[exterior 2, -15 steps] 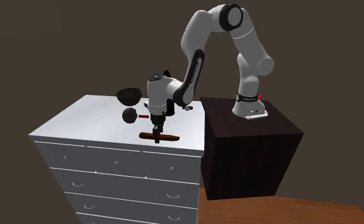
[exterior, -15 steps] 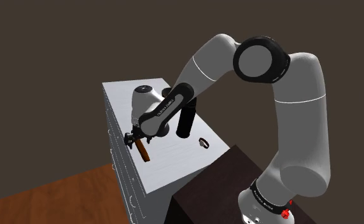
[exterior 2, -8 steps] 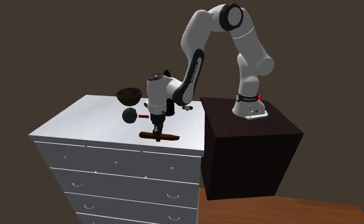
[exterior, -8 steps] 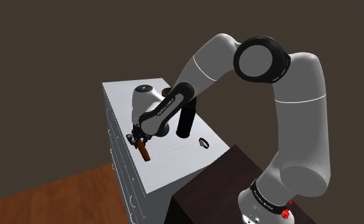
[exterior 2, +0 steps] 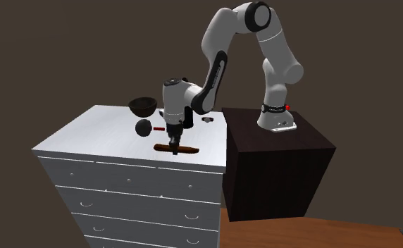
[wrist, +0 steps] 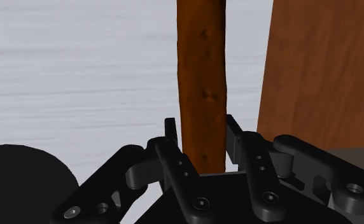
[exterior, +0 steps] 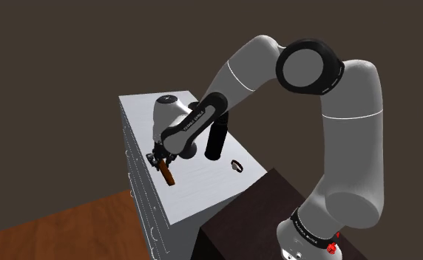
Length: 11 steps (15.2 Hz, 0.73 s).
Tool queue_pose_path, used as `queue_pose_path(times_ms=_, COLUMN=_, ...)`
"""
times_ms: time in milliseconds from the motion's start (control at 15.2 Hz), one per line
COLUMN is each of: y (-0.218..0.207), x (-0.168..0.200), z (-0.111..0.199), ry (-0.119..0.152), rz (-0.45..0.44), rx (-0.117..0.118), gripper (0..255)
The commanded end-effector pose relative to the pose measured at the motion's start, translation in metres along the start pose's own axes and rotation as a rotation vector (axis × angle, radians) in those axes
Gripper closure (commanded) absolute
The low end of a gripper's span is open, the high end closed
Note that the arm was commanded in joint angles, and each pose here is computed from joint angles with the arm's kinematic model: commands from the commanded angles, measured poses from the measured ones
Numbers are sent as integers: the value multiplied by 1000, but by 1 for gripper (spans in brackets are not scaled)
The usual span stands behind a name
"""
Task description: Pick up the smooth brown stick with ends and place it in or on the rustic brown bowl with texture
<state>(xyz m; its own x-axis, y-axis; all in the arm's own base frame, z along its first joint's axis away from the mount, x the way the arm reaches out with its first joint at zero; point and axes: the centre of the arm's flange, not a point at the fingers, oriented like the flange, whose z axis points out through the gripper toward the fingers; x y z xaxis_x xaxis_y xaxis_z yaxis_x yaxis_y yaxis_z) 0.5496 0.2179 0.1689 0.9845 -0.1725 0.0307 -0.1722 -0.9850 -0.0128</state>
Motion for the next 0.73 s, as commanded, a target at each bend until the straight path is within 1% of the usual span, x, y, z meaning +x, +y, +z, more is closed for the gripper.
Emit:
queue_pose_path(times_ms=0, y=-1, x=0, z=-11, ry=0, rz=0, rx=0, gripper=255)
queue_pose_path(times_ms=660, y=-2, x=2, z=-64, ry=0, rz=0, rx=0, gripper=255)
